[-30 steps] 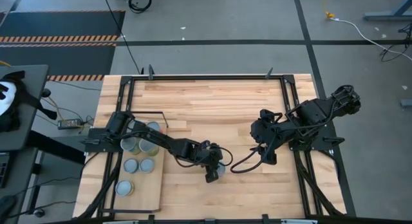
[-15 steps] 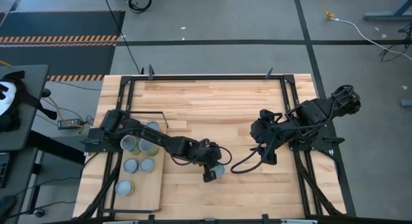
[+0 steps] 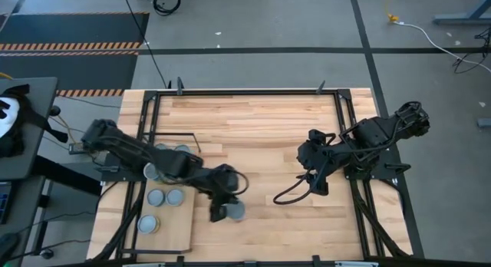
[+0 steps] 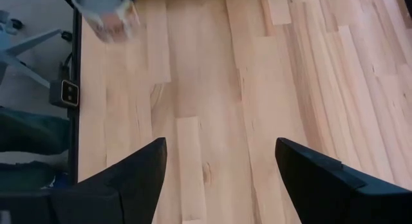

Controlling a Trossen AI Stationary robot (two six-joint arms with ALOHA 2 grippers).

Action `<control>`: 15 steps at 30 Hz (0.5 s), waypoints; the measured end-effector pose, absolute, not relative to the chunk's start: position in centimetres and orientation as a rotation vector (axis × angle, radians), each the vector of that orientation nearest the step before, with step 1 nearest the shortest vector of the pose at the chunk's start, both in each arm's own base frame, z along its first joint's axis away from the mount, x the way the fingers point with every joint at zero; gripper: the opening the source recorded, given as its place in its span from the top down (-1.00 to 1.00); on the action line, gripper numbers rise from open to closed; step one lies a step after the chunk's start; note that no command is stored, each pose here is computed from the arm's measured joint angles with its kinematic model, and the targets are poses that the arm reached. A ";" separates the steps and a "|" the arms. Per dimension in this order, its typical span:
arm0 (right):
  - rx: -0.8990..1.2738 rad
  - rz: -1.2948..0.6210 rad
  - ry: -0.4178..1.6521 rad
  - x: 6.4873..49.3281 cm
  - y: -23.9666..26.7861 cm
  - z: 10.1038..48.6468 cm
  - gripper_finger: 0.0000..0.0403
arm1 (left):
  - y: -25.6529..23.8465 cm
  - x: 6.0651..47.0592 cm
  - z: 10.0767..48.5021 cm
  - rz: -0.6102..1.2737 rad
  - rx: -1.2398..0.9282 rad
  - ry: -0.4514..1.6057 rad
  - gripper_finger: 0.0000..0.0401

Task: Pick and place cans onto a shelf
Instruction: Put the canned diced tomatoes on the shelf

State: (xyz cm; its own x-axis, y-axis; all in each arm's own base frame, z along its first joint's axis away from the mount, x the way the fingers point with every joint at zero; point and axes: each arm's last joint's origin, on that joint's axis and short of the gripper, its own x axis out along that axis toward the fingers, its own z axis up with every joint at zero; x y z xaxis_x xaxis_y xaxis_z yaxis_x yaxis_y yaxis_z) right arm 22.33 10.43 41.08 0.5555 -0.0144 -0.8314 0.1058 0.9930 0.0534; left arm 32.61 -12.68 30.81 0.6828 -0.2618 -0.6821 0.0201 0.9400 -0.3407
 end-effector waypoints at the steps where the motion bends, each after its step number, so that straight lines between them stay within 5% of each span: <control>1: 0.102 -0.071 0.975 22.4 10.4 41.1 -0.47 | -12.8 31.7 31.2 -0.159 -0.324 0.837 0.94; 15: 0.106 -0.070 0.937 23.0 10.0 41.3 -0.47 | -15.6 23.3 31.1 0.378 -0.804 1.242 0.94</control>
State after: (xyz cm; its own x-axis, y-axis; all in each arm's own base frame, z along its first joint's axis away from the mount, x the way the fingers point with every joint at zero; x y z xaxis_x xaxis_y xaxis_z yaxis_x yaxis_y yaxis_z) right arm 22.96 10.00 41.32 0.5905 -0.0139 -0.8069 0.1062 0.9925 0.0606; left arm 23.32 -15.60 31.05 0.3086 -0.1621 -0.9373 -0.6566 0.6767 -0.3332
